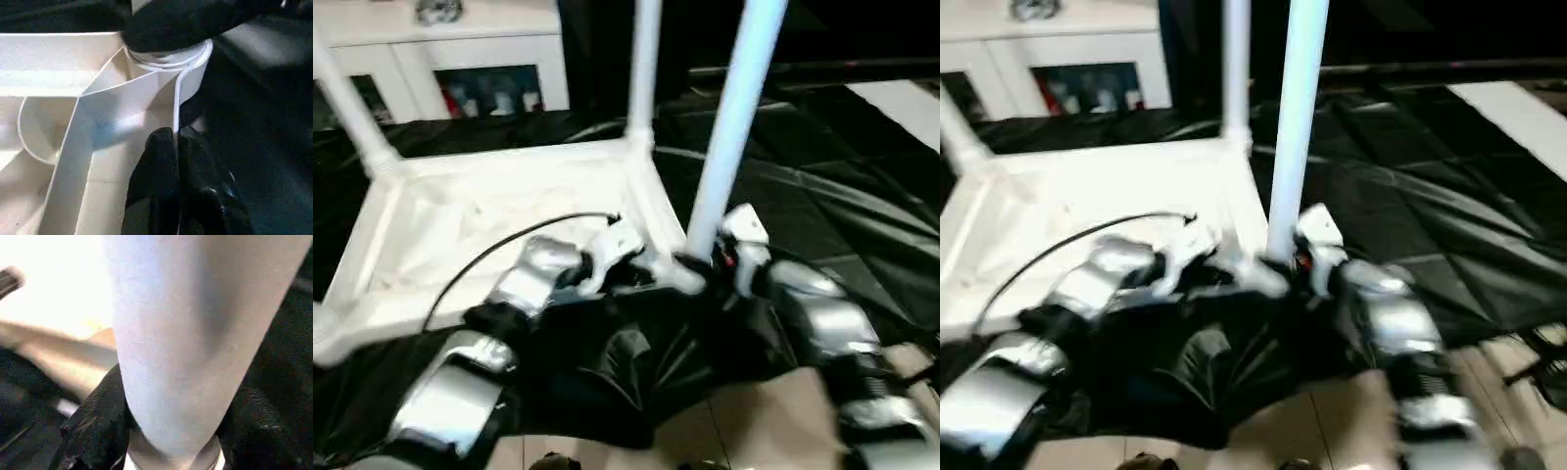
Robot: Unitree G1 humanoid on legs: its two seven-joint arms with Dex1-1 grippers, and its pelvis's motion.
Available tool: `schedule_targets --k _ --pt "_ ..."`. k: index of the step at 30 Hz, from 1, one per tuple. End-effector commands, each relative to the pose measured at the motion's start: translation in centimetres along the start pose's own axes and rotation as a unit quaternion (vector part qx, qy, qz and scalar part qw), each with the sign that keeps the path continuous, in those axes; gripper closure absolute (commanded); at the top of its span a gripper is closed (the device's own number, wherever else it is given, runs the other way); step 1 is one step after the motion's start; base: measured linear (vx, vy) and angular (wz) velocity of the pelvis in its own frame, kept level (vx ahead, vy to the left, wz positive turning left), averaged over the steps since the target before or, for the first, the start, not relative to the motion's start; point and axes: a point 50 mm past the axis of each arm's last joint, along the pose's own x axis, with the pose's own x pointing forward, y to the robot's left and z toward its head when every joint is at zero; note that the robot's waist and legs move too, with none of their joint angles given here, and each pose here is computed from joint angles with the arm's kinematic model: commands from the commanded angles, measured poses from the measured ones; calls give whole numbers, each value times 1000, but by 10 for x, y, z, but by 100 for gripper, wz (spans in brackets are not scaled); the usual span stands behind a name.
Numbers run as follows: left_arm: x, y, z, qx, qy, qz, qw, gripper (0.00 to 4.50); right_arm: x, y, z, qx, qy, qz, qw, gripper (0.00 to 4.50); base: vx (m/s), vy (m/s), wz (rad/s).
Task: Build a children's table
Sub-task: Rotate leg to tighten
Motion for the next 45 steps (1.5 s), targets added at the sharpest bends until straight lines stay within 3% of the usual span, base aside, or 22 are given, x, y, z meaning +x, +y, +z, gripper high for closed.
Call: schedule_targets --k 1,3,4,6,10,12,15,19,23,26,30,36,45 --pt "10 4 34 0 -54 53 997 450 23 34 -12 60 23 -3 998 255 0 0 0" --pt "12 2 36 3 -60 49 997 450 27 39 -10 53 19 -1 998 255 0 0 0" --pt "13 -2 37 10 -68 32 997 450 32 53 -5 38 3 37 999 255 0 0 0" --pt "13 -4 36 16 -70 21 997 450 34 59 -3 38 -4 59 998 199 0 0 0" --pt "10 -5 33 25 -70 5 997 450 32 61 -1 38 -6 89 995 151 0 0 0" --pt "6 -4 28 34 -66 -11 997 450 25 56 0 1 1 125 992 140 0 0 0" --pt "3 -4 25 39 -63 -18 997 450 21 53 -1 -18 6 144 989 118 0 0 0" --pt "-10 -5 15 79 -57 -73 993 450 -7 36 -1 -72 27 248 966 118 0 0 0" --pt "-14 -6 13 84 -55 -88 991 450 -14 33 0 -86 32 273 958 118 0 0 0" --pt "-23 -4 7 98 -39 -116 988 450 -29 25 0 -117 51 322 938 118 0 0 0" --pt "-31 -2 1 107 -22 -132 985 450 -37 19 -1 -125 72 350 926 118 0 0 0" --pt "-37 -1 -2 109 -15 -142 984 450 -39 19 -1 -126 76 360 921 153 0 0 0" --pt "-34 0 -1 101 -17 -124 987 450 -33 24 -5 -99 65 341 932 228 0 0 0"
